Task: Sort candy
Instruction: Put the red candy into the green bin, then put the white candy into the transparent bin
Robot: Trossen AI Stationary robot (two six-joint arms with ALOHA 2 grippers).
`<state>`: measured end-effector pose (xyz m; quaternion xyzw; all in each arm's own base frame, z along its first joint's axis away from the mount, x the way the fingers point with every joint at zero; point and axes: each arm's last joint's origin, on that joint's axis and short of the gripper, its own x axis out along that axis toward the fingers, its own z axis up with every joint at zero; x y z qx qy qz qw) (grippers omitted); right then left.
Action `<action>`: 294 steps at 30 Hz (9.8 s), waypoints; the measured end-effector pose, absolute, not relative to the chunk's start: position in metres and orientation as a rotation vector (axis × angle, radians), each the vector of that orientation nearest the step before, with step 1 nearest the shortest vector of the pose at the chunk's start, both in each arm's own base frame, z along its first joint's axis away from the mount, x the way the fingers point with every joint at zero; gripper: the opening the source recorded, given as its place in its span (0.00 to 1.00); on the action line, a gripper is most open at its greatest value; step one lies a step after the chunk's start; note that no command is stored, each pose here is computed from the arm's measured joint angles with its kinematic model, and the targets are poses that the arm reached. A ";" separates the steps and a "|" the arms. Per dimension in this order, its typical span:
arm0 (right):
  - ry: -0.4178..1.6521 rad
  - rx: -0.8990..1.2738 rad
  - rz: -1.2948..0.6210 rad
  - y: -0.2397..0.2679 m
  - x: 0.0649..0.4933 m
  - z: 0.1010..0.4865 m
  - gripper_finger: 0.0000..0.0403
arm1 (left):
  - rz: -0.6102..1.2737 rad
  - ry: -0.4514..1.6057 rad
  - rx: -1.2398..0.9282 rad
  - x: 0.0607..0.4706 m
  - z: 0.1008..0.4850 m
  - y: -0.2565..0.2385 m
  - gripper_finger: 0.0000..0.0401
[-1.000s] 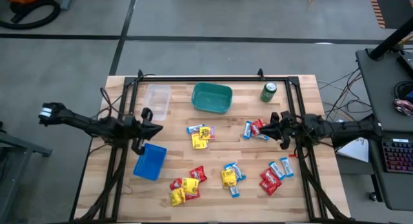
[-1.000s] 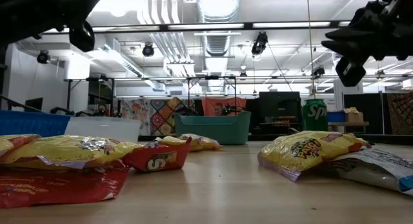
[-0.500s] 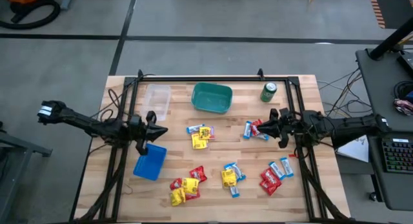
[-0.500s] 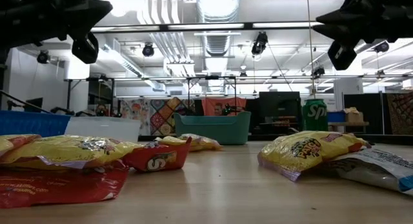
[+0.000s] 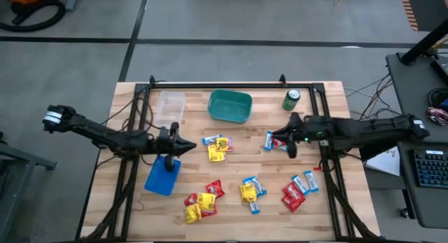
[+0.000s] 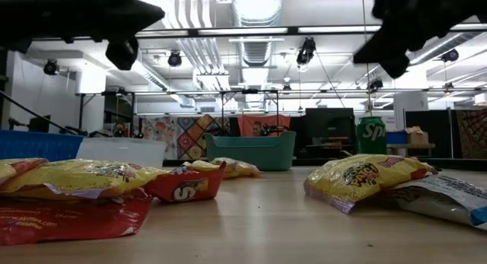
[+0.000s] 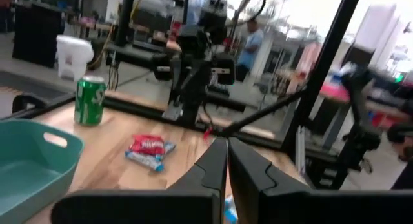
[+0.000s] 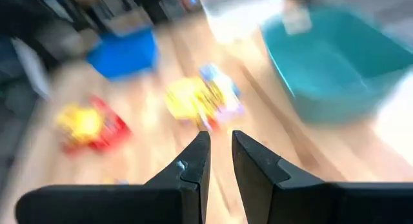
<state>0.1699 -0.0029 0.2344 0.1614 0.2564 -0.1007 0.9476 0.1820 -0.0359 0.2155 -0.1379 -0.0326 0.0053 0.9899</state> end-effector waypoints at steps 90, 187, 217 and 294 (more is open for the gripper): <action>1.135 0.513 -0.727 -0.026 0.221 0.194 0.02 | 0.087 0.007 -0.213 0.185 0.225 -0.035 0.00; 0.539 0.341 -0.682 -0.128 0.346 0.197 0.16 | 0.094 -0.069 -0.210 0.185 0.232 -0.034 0.00; 0.724 0.106 -0.399 -0.036 0.295 0.276 0.49 | 0.144 0.178 -0.142 0.235 0.197 -0.045 0.06; 0.877 0.116 -0.297 0.011 0.245 0.267 0.49 | 0.356 0.776 0.009 0.256 0.167 0.009 0.02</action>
